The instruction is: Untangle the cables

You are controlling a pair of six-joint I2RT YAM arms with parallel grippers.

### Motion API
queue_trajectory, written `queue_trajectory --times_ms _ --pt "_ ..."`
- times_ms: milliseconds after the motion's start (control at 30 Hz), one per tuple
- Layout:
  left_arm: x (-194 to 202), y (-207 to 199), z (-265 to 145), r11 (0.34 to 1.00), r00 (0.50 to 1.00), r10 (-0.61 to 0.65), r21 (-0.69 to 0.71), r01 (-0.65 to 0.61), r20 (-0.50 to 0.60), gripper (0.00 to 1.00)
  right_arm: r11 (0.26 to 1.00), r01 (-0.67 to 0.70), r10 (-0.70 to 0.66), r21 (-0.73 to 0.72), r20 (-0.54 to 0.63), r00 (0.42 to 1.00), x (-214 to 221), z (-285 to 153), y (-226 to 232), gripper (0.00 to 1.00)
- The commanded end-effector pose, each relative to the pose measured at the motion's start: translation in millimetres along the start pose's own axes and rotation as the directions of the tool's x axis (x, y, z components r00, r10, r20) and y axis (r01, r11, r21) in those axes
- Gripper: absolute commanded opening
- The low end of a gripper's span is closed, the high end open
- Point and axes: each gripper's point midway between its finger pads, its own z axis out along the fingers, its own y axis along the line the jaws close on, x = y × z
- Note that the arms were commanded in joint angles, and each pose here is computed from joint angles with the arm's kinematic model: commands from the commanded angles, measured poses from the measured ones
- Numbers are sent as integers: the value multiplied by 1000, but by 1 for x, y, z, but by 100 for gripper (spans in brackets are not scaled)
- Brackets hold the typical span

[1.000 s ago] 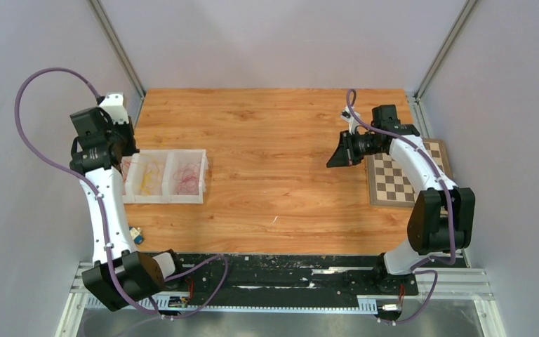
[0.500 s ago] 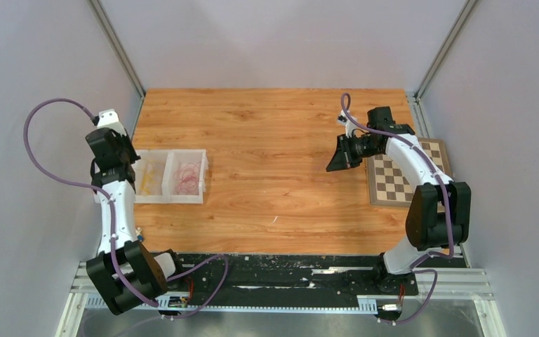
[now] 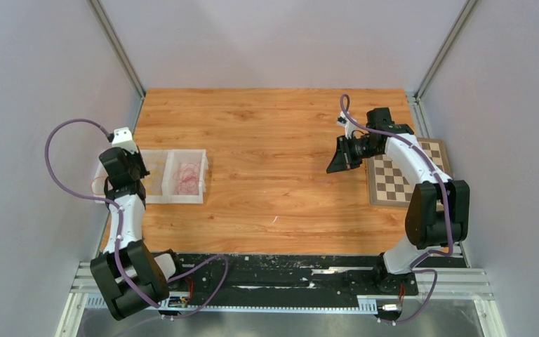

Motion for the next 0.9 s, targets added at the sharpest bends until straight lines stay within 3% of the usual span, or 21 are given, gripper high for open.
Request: queue_trajectory --times_ms 0,400,800,867 --pt "12 1 -2 999 999 46 12 -45 -22 0 1000 19 -19 1 4 1000 -5 0 -1 0" --pt "76 1 17 994 953 108 61 -94 -284 0 1000 19 -19 3 -2 1000 -2 0 -1 0" --pt "102 0 45 981 880 182 142 -132 -438 0 1000 14 -14 0 -5 1000 -2 1 -2 0" --pt "102 0 47 980 875 186 148 -133 -447 7 1000 16 -16 1 -4 1000 -3 1 -2 0"
